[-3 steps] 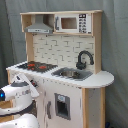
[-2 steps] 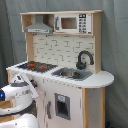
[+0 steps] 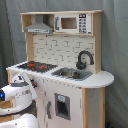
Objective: Play with the kitchen
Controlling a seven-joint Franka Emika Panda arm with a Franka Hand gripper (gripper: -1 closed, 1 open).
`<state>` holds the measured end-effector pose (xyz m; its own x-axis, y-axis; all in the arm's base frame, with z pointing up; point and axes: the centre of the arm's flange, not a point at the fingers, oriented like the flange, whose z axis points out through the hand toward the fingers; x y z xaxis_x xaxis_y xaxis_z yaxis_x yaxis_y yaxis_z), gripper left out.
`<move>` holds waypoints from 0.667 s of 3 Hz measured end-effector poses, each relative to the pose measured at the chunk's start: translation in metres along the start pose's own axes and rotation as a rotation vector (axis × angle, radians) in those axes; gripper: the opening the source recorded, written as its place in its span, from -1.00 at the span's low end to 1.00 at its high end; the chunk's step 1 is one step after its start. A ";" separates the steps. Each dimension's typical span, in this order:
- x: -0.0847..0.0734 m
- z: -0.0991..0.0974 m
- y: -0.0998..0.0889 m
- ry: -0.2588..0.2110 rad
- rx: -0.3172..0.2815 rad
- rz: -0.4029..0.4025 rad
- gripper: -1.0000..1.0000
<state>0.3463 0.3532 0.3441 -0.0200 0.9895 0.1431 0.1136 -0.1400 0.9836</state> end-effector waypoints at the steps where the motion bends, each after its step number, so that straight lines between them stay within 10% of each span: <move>1: 0.000 0.000 0.000 0.000 0.000 0.000 1.00; 2: 0.024 -0.023 -0.022 0.034 0.011 -0.091 1.00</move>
